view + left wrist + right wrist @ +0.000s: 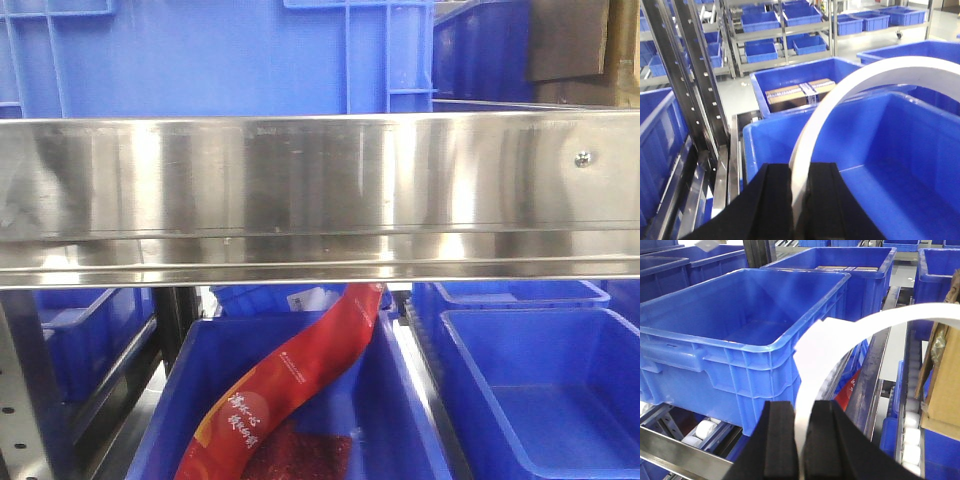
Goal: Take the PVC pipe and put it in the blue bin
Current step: 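Move both grippers with clamps over the open blue bin, then open both grippers to drop the clamps into the blue bin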
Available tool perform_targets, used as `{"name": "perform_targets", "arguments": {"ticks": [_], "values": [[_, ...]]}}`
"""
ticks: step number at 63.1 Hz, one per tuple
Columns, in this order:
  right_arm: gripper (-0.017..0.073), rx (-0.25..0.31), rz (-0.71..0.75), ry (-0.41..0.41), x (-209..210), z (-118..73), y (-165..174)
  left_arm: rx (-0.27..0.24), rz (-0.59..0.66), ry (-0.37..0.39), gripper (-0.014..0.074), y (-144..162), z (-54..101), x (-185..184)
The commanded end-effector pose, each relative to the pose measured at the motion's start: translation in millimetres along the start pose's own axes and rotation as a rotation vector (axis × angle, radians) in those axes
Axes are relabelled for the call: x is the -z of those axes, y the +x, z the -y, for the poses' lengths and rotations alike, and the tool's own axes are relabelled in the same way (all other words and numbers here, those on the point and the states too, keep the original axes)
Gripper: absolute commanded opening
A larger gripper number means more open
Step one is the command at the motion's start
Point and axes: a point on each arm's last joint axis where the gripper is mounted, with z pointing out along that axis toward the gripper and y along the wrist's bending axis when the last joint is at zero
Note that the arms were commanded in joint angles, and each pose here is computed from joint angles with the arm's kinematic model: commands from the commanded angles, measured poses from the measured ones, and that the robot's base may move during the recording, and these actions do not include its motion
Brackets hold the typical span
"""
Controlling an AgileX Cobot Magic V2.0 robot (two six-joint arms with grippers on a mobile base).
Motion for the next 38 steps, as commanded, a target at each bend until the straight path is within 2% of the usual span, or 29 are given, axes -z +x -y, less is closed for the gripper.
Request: {"name": "perform_targets", "arguments": {"ticks": [1, 14, 25, 31, 38], "values": [[-0.0154, 0.0, 0.018, 0.0, -1, 0.1, -2, 0.004, 0.065, 0.007, -0.0111, -5, 5.4, -6], [-0.0154, -0.002, 0.006, 0.0, -4, 0.7, -1, -0.002, 0.05, 0.037, -0.0111, 9, 18.5, -30], [-0.0154, -0.002, 0.006, 0.0, -4, 0.7, -1, -0.002, 0.024, 0.039, -0.0103, 20, 20.1, -44], [-0.0154, -0.002, 0.003, 0.0, -4, 0.7, -1, -0.002, 0.014, 0.04, -0.0014, 24, 20.7, -48], [-0.0154, -0.002, 0.001, -0.001, -4, 0.7, -1, -0.003, 0.01, 0.04, 0.0145, 25, 20.8, -49]]}}
